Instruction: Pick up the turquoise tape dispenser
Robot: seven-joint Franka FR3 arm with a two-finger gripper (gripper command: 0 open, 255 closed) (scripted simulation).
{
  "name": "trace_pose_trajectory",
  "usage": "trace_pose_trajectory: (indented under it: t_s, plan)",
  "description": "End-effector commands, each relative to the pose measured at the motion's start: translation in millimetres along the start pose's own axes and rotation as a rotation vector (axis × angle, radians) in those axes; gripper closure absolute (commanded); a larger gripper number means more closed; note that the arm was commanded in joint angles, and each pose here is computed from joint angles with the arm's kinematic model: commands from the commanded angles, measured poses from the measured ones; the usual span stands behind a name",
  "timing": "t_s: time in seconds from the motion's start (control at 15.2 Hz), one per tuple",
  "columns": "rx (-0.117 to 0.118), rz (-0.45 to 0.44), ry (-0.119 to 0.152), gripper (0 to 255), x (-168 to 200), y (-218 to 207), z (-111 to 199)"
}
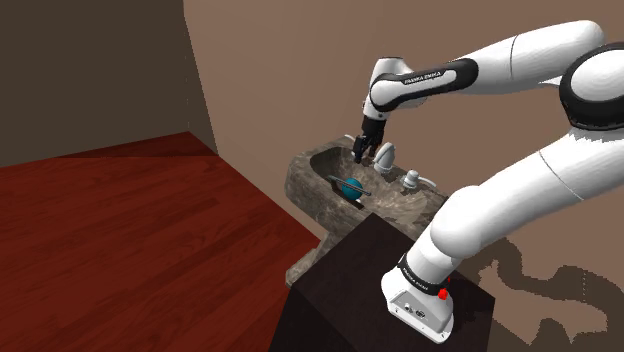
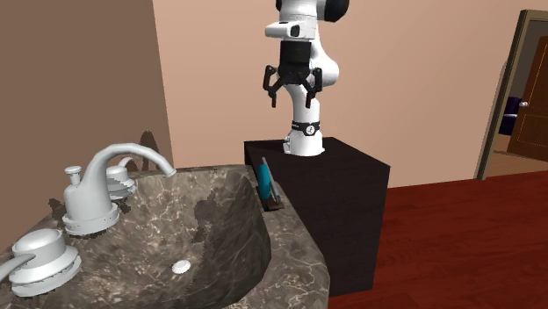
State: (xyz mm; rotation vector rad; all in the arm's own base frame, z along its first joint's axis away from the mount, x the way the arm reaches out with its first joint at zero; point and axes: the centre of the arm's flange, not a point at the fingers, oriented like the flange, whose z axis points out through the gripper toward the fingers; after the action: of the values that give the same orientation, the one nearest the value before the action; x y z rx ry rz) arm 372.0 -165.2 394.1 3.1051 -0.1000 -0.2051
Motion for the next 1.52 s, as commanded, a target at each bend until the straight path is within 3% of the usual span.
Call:
trace_pose_trajectory:
  t_s: [0.0,0.73,1.39,1.45]
  plan:
    - [0.003,-0.014,-0.004,0,11,12,22]
    - [0.024,-0.085,-0.033,0,79,72,140]
    - [0.024,-0.085,-0.033,0,84,70,180]
    - [0.024,-0.085,-0.033,255,85,70,180]
